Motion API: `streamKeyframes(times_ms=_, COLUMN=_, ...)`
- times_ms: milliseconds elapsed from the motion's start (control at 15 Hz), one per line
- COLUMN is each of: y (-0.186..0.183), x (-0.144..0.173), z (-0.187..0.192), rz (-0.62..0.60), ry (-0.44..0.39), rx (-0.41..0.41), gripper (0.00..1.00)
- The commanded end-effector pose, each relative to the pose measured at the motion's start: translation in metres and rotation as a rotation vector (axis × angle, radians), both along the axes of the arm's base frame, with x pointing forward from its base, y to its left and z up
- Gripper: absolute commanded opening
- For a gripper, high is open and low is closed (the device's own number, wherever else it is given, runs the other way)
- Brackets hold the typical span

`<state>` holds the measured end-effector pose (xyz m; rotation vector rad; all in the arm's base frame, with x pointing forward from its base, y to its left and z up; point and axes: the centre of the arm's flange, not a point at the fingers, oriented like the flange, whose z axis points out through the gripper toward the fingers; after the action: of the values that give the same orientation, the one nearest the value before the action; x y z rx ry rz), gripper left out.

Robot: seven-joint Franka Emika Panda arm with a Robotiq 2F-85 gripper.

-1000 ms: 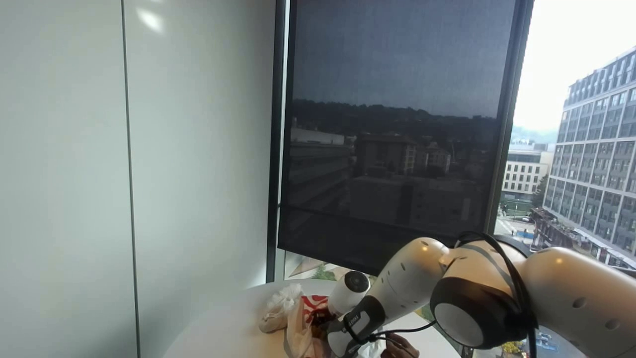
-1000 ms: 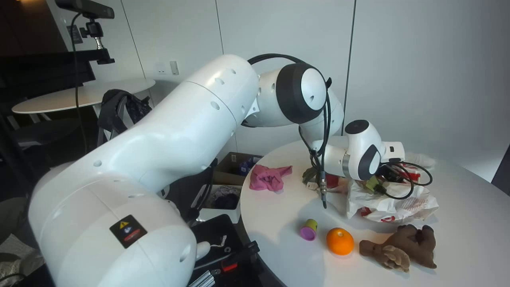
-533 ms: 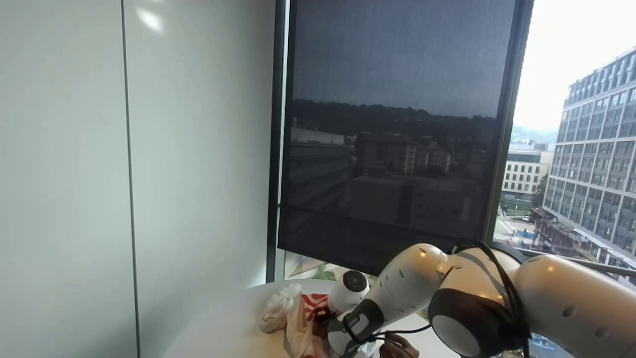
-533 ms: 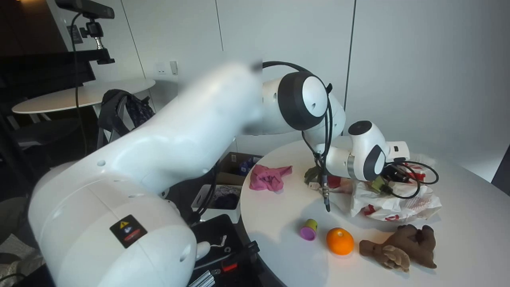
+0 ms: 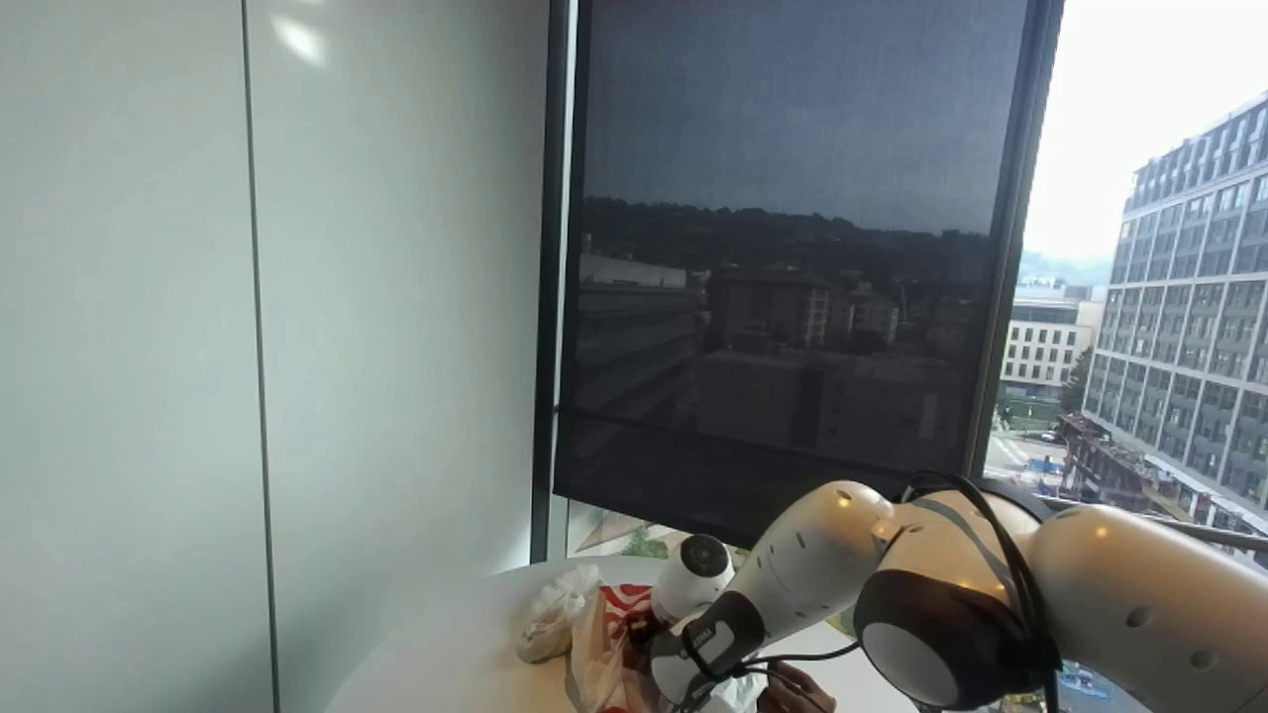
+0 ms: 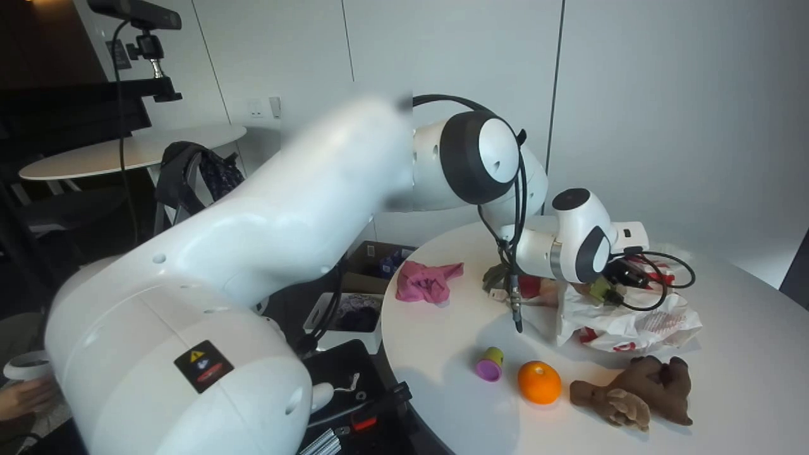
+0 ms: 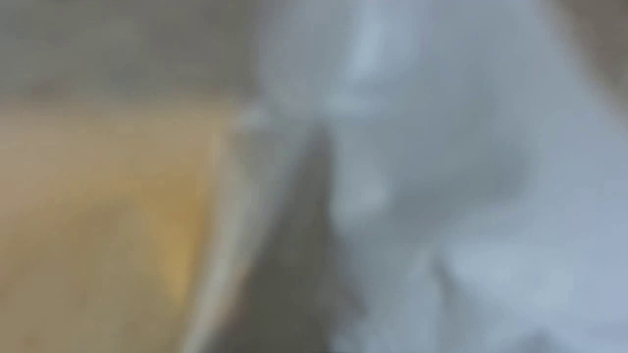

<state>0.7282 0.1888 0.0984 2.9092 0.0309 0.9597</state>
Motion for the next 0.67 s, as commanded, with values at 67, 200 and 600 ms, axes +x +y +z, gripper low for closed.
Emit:
streamKeyframes(times_ms=67, y=0.006, x=-0.043, z=0.042, rz=0.038, ry=0.19, rx=-0.04, gripper=0.38)
streamKeyframes(times_ms=200, y=0.012, x=-0.06, z=0.059, rz=0.059, ry=0.266, rx=-0.061, gripper=0.38)
streamKeyframes(times_ms=600, y=0.026, x=-0.107, z=0.122, rz=0.14, ry=0.417, rx=-0.161, gripper=0.38)
